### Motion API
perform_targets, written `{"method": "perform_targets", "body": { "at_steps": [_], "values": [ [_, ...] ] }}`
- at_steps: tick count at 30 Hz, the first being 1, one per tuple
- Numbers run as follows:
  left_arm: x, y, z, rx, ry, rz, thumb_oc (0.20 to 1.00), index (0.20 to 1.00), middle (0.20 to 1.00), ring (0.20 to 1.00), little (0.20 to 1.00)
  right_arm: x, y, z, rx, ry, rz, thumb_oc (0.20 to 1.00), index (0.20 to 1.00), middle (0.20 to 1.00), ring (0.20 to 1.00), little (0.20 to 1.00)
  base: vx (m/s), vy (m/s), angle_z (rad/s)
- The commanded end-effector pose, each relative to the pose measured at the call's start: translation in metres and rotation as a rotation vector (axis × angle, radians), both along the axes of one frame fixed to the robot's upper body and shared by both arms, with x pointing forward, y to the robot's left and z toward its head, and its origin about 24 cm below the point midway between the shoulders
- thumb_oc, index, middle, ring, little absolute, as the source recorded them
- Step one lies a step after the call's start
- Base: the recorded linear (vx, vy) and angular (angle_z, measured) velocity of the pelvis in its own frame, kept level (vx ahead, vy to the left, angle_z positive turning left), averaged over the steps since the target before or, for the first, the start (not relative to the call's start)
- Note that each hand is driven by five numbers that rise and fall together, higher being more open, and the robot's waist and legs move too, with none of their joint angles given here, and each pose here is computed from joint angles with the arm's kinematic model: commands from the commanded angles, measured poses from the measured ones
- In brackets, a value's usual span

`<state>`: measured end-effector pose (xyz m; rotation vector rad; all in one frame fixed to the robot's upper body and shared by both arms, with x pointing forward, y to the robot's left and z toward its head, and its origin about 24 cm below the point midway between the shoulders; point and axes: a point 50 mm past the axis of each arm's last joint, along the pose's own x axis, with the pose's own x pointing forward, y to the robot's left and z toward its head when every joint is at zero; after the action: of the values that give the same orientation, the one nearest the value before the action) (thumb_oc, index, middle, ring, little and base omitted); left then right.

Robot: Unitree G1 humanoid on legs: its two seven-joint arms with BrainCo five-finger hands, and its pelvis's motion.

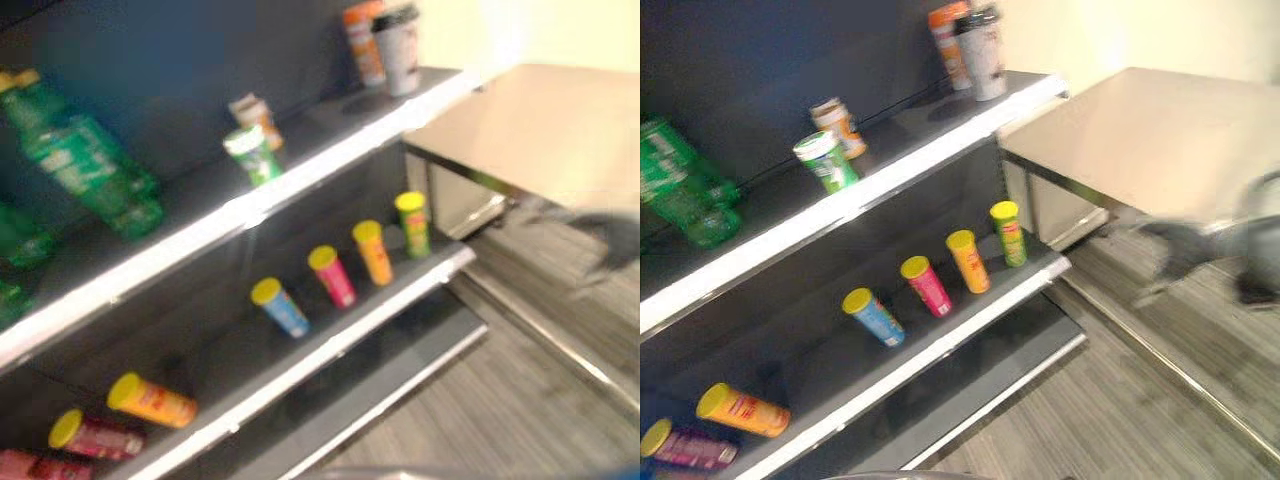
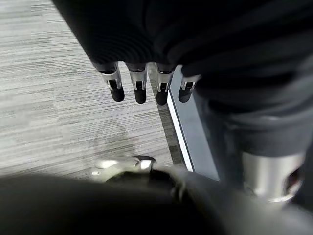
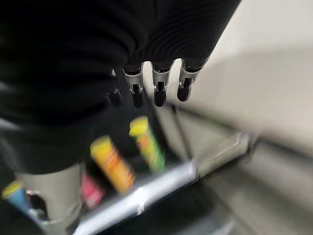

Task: Put the goods on the table back onto the shelves and tidy them up.

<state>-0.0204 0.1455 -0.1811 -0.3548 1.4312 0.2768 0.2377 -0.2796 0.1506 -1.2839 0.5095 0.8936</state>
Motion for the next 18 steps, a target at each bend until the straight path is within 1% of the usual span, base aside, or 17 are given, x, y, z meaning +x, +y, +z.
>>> {"method": "perform_targets", "body": {
  "at_steps": [1, 2, 3, 4, 5, 6, 7, 8, 13, 14, 15, 16, 17, 18],
  "values": [
    [0.067, 0.121, 0.022, 0.298, -0.134, -0.247, 1.000, 1.000, 1.000, 1.000, 1.000, -0.042, -0.029, -0.061, 0.392, -0.109, -0.370, 1.000, 1.000, 1.000, 1.000, 1.000, -0.06, -0.038, 1.10],
    [0.077, 0.107, 0.019, 0.271, -0.168, -0.265, 1.000, 1.000, 1.000, 1.000, 1.000, -0.045, -0.033, -0.105, 0.442, -0.016, -0.527, 1.000, 1.000, 1.000, 1.000, 1.000, -0.08, -0.036, 0.87],
    [0.080, 0.104, 0.019, 0.270, -0.176, -0.267, 1.000, 1.000, 1.000, 1.000, 1.000, -0.047, -0.029, -0.127, 0.452, 0.028, -0.576, 1.000, 1.000, 1.000, 1.000, 1.000, -0.11, -0.056, 0.15],
    [0.084, 0.100, 0.018, 0.264, -0.187, -0.271, 1.000, 1.000, 1.000, 1.000, 1.000, -0.049, -0.028, -0.155, 0.442, 0.062, -0.665, 1.000, 1.000, 1.000, 1.000, 1.000, -0.04, -0.035, -1.09],
    [0.084, 0.101, 0.019, 0.268, -0.187, -0.266, 1.000, 1.000, 1.000, 1.000, 1.000, -0.047, -0.026, -0.156, 0.445, 0.062, -0.659, 1.000, 1.000, 1.000, 1.000, 1.000, -0.04, -0.033, -0.86],
    [0.086, 0.097, 0.018, 0.263, -0.189, -0.280, 1.000, 1.000, 1.000, 1.000, 1.000, -0.051, -0.026, -0.179, 0.437, 0.091, -0.753, 1.000, 1.000, 1.000, 1.000, 1.000, 0.00, 0.000, 0.00],
    [0.086, 0.096, 0.018, 0.267, -0.187, -0.288, 1.000, 1.000, 1.000, 1.000, 1.000, -0.049, -0.022, -0.190, 0.446, 0.100, -0.792, 1.000, 1.000, 1.000, 1.000, 1.000, -0.04, -0.049, 0.74],
    [0.089, 0.092, 0.017, 0.273, -0.179, -0.302, 1.000, 1.000, 1.000, 1.000, 1.000, -0.057, -0.012, -0.227, 0.443, 0.126, -0.964, 1.000, 1.000, 1.000, 1.000, 1.000, -0.03, -0.050, 0.61],
    [0.089, 0.102, 0.018, 0.331, -0.135, -0.309, 1.000, 1.000, 1.000, 1.000, 1.000, -0.082, 0.016, -0.281, 0.393, 0.204, -1.286, 1.000, 1.000, 1.000, 1.000, 1.000, 0.02, -0.021, 0.41],
    [0.089, 0.102, 0.018, 0.332, -0.135, -0.309, 1.000, 1.000, 1.000, 1.000, 1.000, -0.082, 0.016, -0.281, 0.393, 0.204, -1.286, 1.000, 1.000, 1.000, 1.000, 1.000, 0.03, 0.005, 0.23],
    [0.094, 0.107, 0.020, 0.355, -0.132, -0.315, 1.000, 1.000, 1.000, 1.000, 1.000, -0.102, 0.021, -0.294, 0.371, 0.244, -1.441, 1.000, 1.000, 1.000, 1.000, 1.000, 0.04, 0.008, 0.20],
    [0.099, 0.109, 0.021, 0.370, -0.138, -0.333, 1.000, 1.000, 1.000, 1.000, 1.000, -0.111, 0.021, -0.298, 0.359, 0.249, -1.537, 1.000, 1.000, 1.000, 1.000, 1.000, 0.08, 0.020, 0.14],
    [0.114, 0.115, 0.026, 0.406, -0.163, -0.358, 1.000, 1.000, 1.000, 1.000, 1.000, -0.122, 0.023, -0.303, 0.357, 0.271, -1.664, 1.000, 1.000, 1.000, 1.000, 1.000, 0.07, 0.021, 0.07],
    [0.120, 0.119, 0.029, 0.425, -0.177, -0.366, 1.000, 1.000, 1.000, 1.000, 1.000, -0.126, 0.024, -0.304, 0.370, 0.277, -1.722, 1.000, 1.000, 1.000, 1.000, 1.000, 0.09, 0.031, 0.09]
  ]
}}
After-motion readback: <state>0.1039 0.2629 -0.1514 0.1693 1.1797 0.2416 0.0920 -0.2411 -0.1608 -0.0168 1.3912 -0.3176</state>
